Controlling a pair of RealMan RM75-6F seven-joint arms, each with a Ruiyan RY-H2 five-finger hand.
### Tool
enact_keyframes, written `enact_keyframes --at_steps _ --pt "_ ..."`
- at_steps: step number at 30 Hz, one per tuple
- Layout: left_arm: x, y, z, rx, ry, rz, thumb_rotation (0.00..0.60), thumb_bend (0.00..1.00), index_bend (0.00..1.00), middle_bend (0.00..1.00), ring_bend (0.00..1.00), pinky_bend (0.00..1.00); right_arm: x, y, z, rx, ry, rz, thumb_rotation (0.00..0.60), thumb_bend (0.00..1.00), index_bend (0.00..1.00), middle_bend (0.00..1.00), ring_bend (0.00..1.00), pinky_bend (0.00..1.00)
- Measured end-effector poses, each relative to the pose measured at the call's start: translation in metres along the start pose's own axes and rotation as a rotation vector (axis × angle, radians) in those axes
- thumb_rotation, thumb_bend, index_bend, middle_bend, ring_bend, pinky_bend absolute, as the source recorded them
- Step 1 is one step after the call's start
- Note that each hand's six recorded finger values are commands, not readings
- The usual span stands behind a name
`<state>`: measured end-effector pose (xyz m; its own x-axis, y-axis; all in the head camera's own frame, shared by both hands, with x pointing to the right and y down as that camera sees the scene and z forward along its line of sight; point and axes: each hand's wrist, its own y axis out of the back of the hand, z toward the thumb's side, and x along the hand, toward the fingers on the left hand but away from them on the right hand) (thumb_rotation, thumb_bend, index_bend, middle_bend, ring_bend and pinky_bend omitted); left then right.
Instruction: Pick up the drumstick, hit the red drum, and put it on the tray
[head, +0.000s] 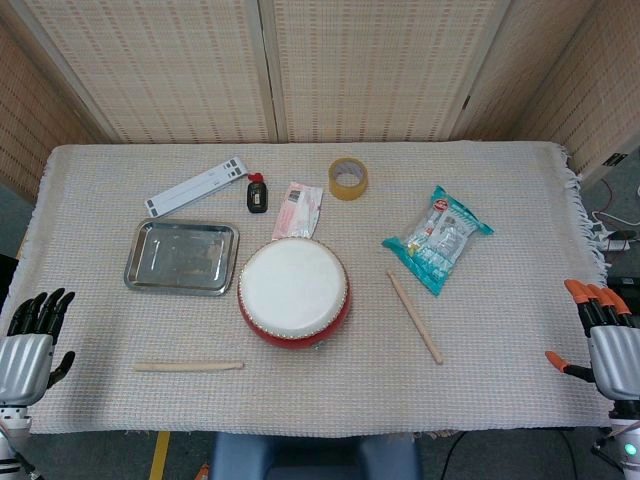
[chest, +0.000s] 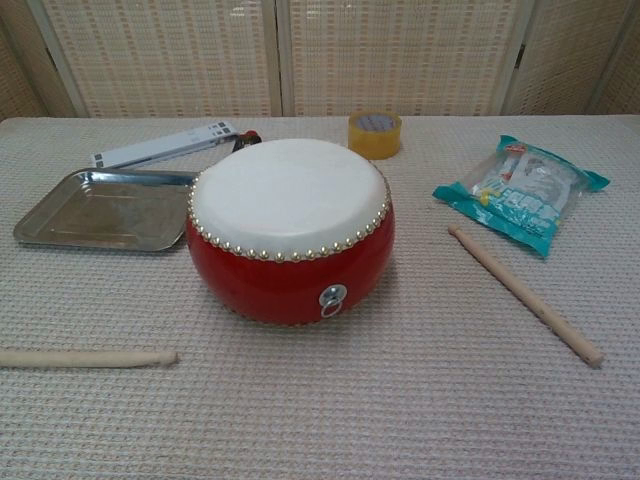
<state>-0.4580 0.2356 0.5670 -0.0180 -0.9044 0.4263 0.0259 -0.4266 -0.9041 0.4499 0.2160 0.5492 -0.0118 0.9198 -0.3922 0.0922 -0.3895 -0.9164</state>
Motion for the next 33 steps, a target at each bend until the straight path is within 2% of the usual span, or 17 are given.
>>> enact_keyframes --at_steps 5,11,20,25,29,33 --pt "0.002 -0.003 0.002 0.003 0.002 -0.006 0.600 0.26 0.07 0.05 0.04 0.07 -0.005 0.000 0.001 -0.002 0.009 -0.002 0.600 0.05 0.02 0.09 0.00 0.10" --pt "-0.001 0.001 0.003 -0.005 0.007 0.025 0.600 0.26 0.11 0.10 0.09 0.09 -0.003 0.004 -0.002 -0.006 0.008 -0.020 0.600 0.05 0.02 0.09 0.00 0.10" --pt "0.004 0.007 0.012 -0.016 -0.020 0.044 0.600 0.32 0.20 0.16 0.12 0.10 0.001 0.010 -0.008 -0.014 -0.002 -0.057 0.600 0.05 0.02 0.09 0.00 0.10" --pt "0.011 0.004 0.025 -0.025 -0.068 0.023 0.600 0.32 0.30 0.18 0.13 0.10 0.000 0.014 -0.010 -0.018 -0.003 -0.071 0.600 0.05 0.02 0.09 0.00 0.10" --pt "0.019 -0.002 0.038 -0.036 -0.109 -0.007 0.600 0.32 0.32 0.19 0.13 0.10 -0.001 0.015 -0.010 -0.018 0.003 -0.067 0.600 0.05 0.02 0.09 0.00 0.10" --pt "0.024 -0.014 0.055 -0.073 -0.141 -0.065 0.600 0.33 0.33 0.20 0.13 0.10 -0.001 0.015 -0.011 -0.024 0.001 -0.067 0.600 0.05 0.02 0.09 0.00 0.10"
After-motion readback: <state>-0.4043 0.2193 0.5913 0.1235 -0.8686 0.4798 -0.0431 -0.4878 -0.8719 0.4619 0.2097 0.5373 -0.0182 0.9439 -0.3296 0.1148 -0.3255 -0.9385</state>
